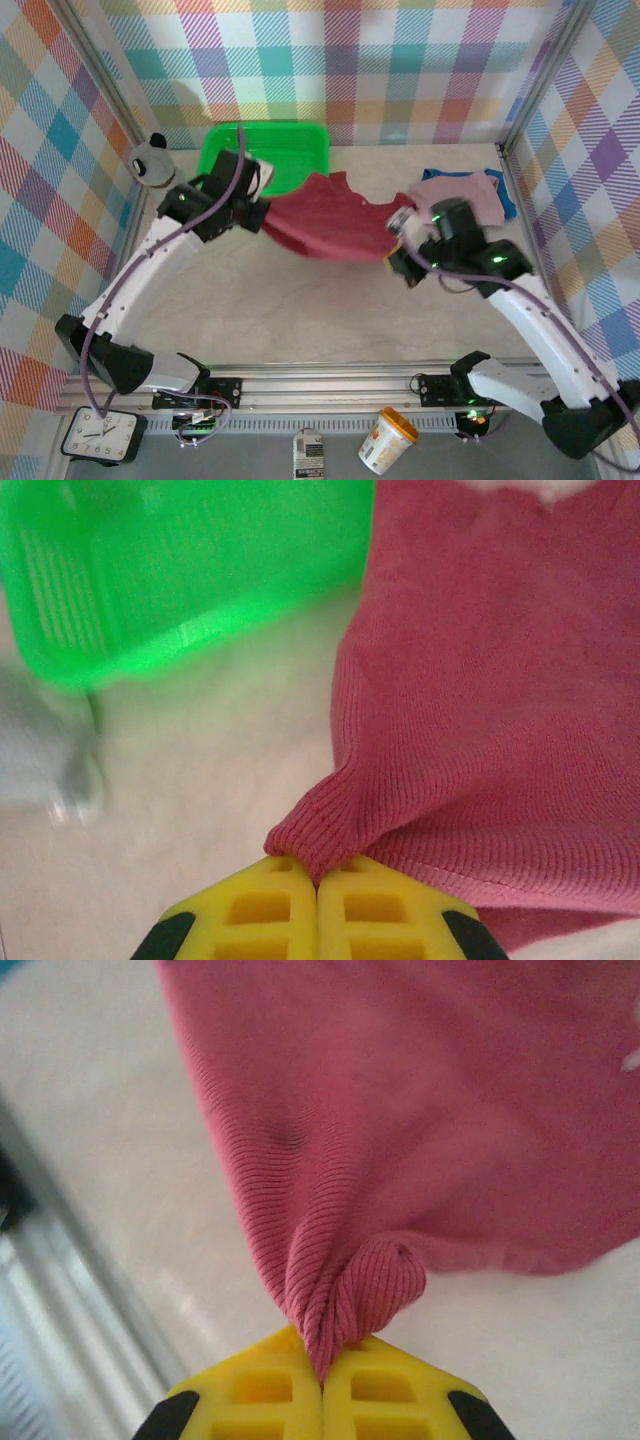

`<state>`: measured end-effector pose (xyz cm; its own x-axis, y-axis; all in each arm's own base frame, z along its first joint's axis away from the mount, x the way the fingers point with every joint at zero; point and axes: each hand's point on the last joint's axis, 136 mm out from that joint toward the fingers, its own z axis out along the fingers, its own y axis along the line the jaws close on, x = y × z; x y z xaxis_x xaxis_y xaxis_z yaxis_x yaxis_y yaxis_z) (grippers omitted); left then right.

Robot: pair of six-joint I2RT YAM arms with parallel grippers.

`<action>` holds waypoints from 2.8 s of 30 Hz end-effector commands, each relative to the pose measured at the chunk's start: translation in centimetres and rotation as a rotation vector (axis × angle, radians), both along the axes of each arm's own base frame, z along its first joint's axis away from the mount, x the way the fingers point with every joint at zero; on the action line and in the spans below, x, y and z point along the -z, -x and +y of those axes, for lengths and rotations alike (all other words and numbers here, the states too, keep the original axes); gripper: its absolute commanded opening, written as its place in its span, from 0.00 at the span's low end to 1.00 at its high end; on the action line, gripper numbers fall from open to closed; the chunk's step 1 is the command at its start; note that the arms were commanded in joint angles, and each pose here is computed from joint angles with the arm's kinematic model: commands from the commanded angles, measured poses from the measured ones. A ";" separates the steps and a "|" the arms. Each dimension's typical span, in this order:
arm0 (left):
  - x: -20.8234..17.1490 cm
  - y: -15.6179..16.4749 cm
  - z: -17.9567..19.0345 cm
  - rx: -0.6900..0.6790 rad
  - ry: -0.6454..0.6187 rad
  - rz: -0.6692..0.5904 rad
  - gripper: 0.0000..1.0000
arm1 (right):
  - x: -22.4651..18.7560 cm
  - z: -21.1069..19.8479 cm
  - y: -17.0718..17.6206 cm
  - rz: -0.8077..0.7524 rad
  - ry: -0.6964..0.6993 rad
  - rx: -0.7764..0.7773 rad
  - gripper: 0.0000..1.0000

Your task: Fold and stack the tank tops

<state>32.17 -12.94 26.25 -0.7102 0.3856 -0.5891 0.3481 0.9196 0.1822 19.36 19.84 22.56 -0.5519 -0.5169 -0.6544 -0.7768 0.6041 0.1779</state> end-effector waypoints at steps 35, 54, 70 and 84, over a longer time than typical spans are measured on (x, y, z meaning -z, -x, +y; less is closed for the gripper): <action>14.7 7.5 14.8 -0.830 -0.112 0.432 0.44 | 10.0 9.7 5.0 0.212 0.103 -0.138 0.51; 22.0 12.6 2.1 -0.700 0.338 0.622 0.49 | 13.5 1.2 -10.6 0.379 -0.118 0.511 0.49; 24.7 9.7 5.2 -0.685 0.094 0.648 0.47 | 19.9 3.4 -6.7 0.591 -0.032 0.453 0.38; 20.6 4.7 5.4 -0.587 0.047 0.582 0.48 | 19.1 1.7 -5.9 0.604 -0.007 0.538 0.40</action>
<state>27.81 -7.92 3.43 -0.9795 -0.1926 -0.0591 -0.1964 0.9783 0.0655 26.11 22.71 3.02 -0.9753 -0.1109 -0.1911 -0.1936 0.8456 0.4974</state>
